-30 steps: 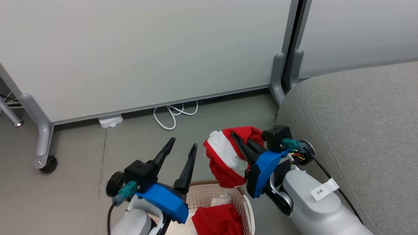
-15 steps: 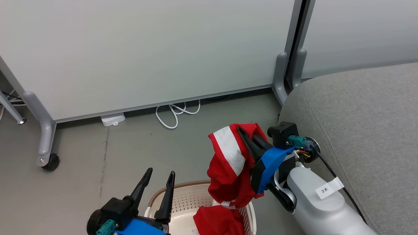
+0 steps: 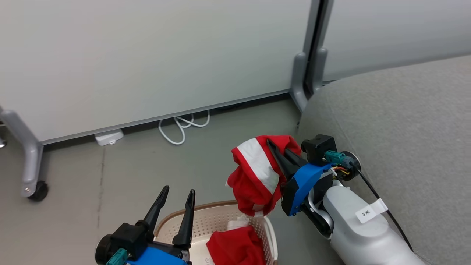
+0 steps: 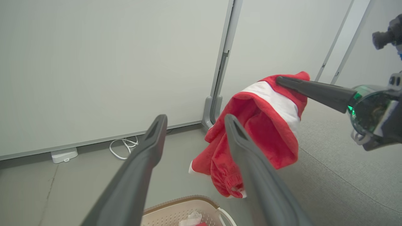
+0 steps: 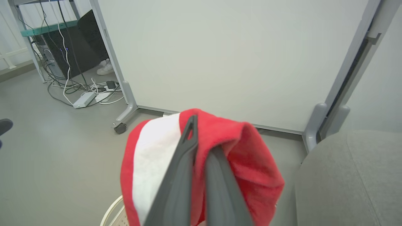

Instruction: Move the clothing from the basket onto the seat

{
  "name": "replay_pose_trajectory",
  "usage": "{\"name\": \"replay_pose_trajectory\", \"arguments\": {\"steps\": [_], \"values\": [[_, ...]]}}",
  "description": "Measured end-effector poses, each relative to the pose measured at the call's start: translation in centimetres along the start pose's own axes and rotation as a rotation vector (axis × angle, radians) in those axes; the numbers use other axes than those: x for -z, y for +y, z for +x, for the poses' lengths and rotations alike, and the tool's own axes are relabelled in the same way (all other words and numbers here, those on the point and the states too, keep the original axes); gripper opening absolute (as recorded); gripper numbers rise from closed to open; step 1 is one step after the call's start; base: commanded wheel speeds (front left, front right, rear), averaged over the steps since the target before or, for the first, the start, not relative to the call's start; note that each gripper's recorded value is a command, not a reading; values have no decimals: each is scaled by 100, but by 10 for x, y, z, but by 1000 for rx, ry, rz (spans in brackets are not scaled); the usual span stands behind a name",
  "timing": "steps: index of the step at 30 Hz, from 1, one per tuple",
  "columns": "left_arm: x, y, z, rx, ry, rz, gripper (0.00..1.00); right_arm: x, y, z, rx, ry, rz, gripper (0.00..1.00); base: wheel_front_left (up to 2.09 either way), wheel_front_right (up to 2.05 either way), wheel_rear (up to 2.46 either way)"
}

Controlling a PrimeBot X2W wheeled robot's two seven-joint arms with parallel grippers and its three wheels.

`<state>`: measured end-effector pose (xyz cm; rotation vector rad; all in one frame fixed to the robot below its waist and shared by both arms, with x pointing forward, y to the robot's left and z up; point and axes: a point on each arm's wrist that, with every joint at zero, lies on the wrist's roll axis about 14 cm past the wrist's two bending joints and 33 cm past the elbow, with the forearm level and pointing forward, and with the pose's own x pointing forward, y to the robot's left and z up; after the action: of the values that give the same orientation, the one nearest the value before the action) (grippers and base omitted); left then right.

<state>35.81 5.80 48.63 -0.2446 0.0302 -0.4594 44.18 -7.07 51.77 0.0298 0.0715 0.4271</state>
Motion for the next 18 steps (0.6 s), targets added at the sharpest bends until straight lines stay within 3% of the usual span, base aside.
{"name": "replay_pose_trajectory", "arguments": {"steps": [18], "values": [[24,-80,63,307,67,-10,100,9,-103,-77,329,4,33,0,0,0,0]]}}
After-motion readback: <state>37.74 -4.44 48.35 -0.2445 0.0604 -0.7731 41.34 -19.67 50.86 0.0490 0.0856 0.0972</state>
